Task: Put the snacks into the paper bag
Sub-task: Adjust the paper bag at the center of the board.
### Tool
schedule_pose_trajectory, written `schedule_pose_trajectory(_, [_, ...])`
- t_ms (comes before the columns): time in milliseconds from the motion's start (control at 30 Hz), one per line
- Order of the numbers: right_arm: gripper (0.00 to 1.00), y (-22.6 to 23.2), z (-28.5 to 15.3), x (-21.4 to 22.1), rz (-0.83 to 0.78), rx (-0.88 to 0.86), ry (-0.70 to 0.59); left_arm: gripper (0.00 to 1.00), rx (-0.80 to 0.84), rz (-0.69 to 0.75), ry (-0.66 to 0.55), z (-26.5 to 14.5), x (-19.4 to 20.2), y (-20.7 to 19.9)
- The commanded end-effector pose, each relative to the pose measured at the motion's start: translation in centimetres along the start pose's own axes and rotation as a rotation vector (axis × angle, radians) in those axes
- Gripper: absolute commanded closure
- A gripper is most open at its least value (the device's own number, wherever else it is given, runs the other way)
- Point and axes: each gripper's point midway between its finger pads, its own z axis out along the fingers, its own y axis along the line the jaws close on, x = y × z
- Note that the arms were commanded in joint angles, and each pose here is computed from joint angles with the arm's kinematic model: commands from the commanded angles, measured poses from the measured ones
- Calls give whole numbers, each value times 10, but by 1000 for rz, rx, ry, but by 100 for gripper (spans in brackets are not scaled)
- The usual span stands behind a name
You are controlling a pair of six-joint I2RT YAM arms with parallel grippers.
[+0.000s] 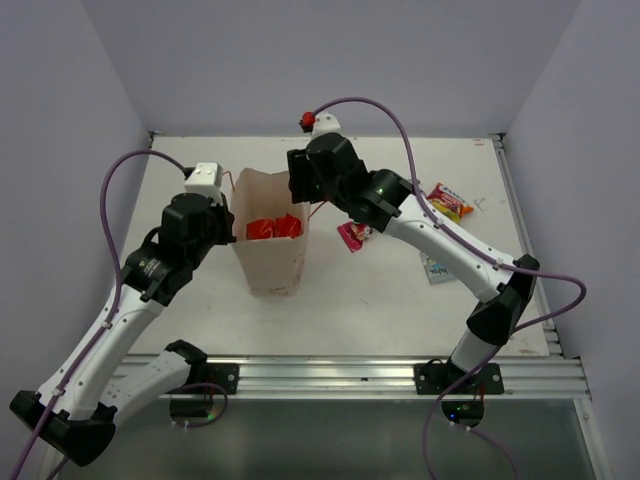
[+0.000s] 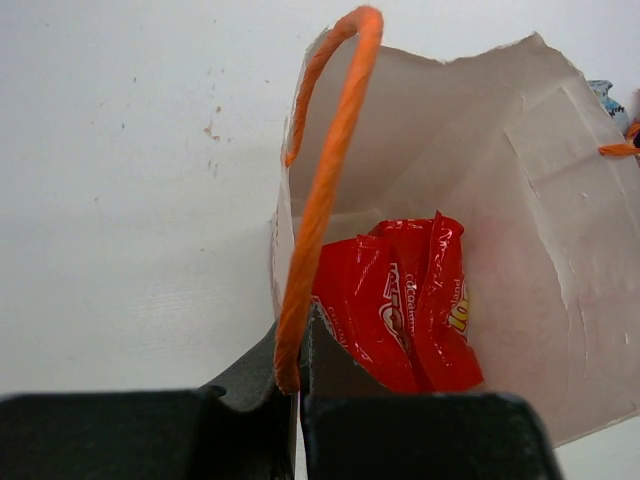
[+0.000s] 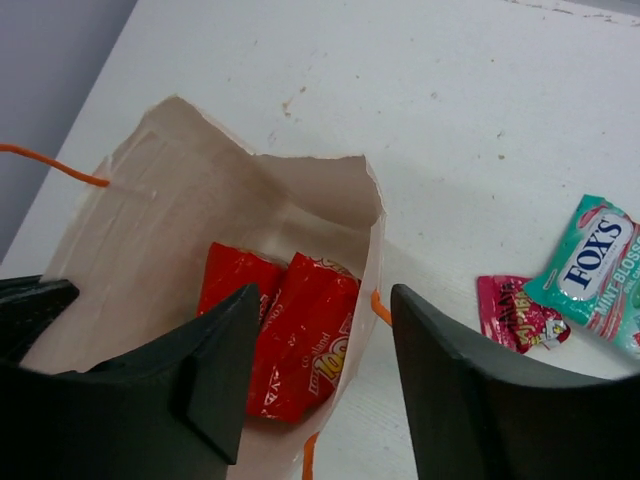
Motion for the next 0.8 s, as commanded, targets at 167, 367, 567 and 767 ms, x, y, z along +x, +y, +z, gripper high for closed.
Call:
schedule_pose_trajectory(167, [19, 2, -54, -43, 29, -65, -93, 100, 11, 12, -115, 3, -35, -6])
schedule_pose_trajectory(367, [2, -49, -78, -51, 10, 105, -169, 95, 14, 2, -131, 1, -41, -7])
schedule_pose_trajectory(567, [1, -130, -92, -30, 48, 322, -176, 87, 6, -1, -156, -3, -46, -5])
schedule_pose_trajectory(767, [1, -211, -90, 5, 10, 578, -122, 71, 0, -4, -179, -8, -51, -2])
